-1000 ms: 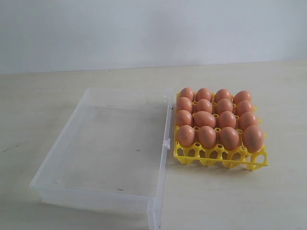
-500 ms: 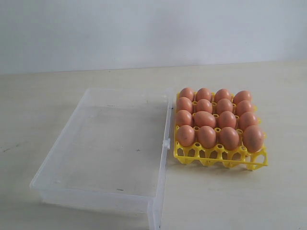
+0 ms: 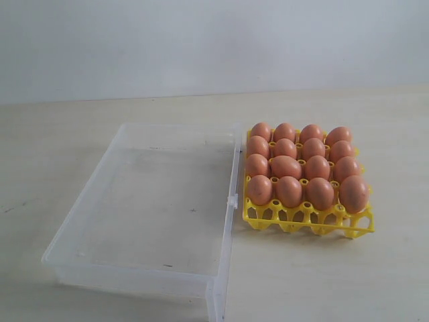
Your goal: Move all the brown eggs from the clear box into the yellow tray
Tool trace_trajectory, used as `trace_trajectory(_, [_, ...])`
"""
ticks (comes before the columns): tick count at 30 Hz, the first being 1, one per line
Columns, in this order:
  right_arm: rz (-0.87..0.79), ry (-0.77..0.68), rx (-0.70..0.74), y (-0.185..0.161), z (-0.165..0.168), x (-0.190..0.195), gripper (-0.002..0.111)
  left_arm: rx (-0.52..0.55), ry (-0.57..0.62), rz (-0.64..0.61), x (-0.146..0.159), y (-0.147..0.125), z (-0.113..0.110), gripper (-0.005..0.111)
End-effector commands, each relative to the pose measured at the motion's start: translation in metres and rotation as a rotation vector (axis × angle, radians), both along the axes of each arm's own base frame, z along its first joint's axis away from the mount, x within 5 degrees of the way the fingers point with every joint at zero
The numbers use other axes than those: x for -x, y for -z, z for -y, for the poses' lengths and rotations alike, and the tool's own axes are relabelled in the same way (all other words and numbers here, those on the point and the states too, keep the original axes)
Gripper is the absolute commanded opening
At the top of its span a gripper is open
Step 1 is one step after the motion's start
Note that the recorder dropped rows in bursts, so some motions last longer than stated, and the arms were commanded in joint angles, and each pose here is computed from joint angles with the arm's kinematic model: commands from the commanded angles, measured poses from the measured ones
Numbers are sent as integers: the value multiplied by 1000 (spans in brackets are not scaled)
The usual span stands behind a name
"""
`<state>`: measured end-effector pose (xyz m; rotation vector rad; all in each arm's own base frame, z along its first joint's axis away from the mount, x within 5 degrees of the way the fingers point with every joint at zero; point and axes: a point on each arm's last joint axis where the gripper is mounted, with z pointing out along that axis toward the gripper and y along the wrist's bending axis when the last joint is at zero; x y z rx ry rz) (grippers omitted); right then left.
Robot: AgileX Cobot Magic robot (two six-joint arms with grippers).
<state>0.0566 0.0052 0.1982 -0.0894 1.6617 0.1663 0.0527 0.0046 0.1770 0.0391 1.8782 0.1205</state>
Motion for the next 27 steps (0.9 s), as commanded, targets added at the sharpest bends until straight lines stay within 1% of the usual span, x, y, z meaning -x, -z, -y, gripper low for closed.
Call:
trace_trajectory(1, [30, -12, -1, -2, -1, 0, 0, 6, 6, 16, 0, -2, 0, 0])
trace_trajectory(8, [46, 21, -20, -3, 2, 0, 0, 6, 6, 16, 0, -2, 0, 0])
trace_trajectory(12, [39, 12, -13, -2, 1, 0, 0, 6, 6, 16, 0, -2, 0, 0])
trace_trajectory(18, [-89, -23, -1, 9, -2, 2, 0, 6, 6, 16, 0, -2, 0, 0])
trace_trajectory(21, [-109, -38, 19, 11, -3, 2, 0, 6, 6, 16, 0, -2, 0, 0])
trace_trajectory(27, [-88, 30, 6, 9, 3, 1, 0, 6, 6, 16, 0, -2, 0, 0])
